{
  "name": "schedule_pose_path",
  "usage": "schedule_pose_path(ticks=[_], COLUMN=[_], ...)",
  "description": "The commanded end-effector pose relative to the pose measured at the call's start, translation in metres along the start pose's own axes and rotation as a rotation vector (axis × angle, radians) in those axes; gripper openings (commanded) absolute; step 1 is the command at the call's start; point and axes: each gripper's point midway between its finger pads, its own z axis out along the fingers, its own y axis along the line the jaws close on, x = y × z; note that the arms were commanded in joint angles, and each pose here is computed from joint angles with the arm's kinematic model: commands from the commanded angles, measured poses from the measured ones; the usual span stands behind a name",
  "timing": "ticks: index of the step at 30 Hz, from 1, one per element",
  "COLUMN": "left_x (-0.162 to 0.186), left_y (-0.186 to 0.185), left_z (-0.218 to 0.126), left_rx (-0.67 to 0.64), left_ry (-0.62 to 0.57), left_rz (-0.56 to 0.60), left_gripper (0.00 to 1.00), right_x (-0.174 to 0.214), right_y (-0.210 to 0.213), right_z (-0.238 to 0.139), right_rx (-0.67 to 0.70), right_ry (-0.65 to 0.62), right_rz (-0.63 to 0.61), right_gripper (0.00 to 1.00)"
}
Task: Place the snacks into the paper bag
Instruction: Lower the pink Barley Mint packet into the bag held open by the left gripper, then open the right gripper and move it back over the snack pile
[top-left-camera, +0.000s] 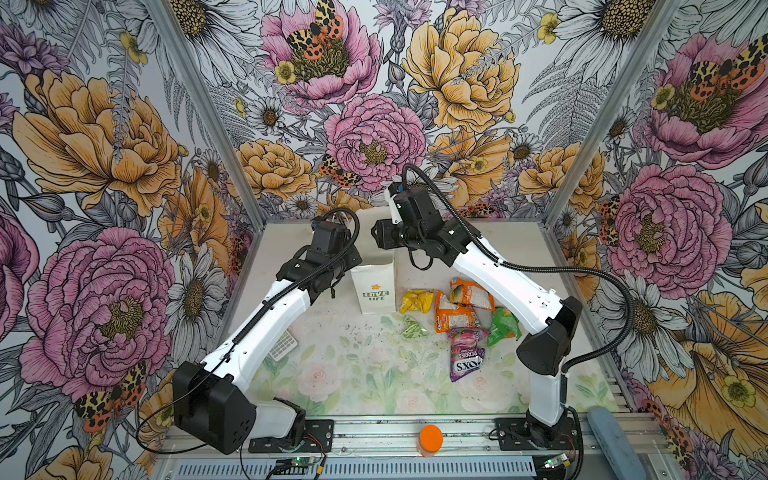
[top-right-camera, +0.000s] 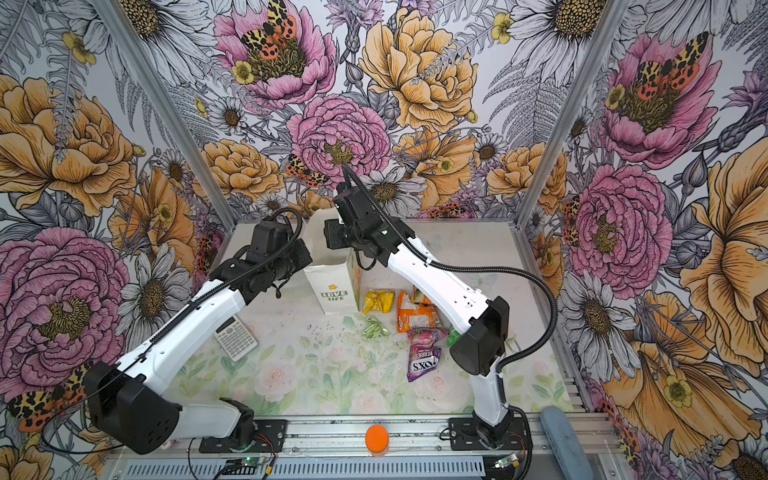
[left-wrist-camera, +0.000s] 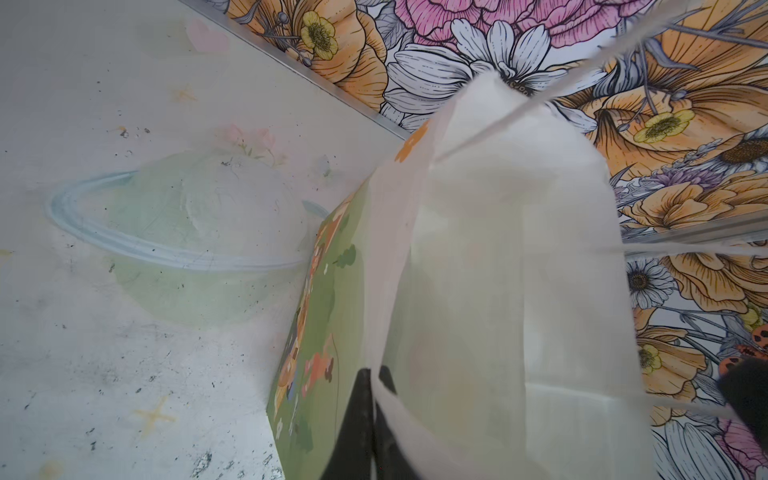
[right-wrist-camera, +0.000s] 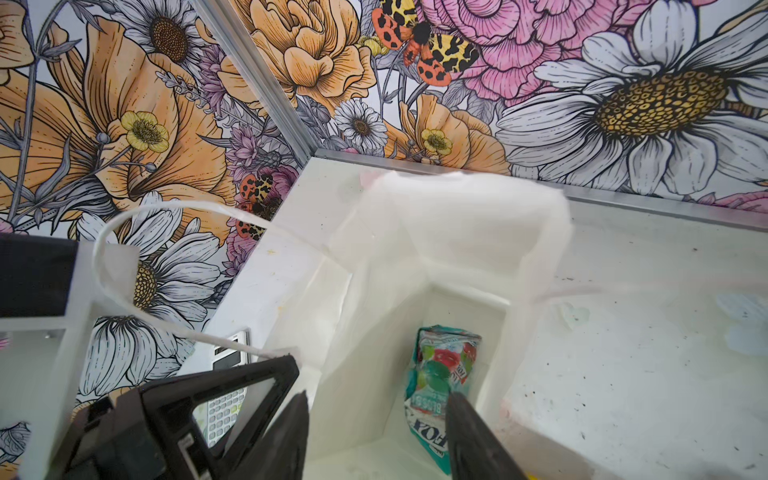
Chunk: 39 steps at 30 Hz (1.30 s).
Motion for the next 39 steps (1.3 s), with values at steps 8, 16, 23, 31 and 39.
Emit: schedule_pose_path(ticks=[8,16,23,31,39], left_x=[-0.001,-0.002,-0.002,-0.003,0.000], left_y=[-0.006,-0.005,-0.005,-0.002,0.000], left_z=[-0.001,-0.002,-0.002,-0.004,-0.003], left_rx=[0.030,0.026,0.029,0.020,0.019], left_ry=[-0.012,-0.022,-0.023,-0.031,-0.025], left_rz=[-0.017,-0.019,-0.020,-0.021,-0.019], left_gripper=[0.00,0.00,0.00,0.00,0.00], right_x=[-0.016,-0.021,-0.019,0.017,0.078], right_y=[0.014,0.023,0.014,-0.018,-0.072], right_z=[-0.027,-0.059,-0.099,-0.125,-0.129], right_rx=[-0.046,-0.103,-0.088,-0.012,0.128], right_ry=[-0.054,-0.078,-0.109,-0.072,0.022], right_rz=[-0.054,-0.125,-0.145,-0.073,0.061], right_gripper=[0.58,0.61,0.66,0.77,0.85])
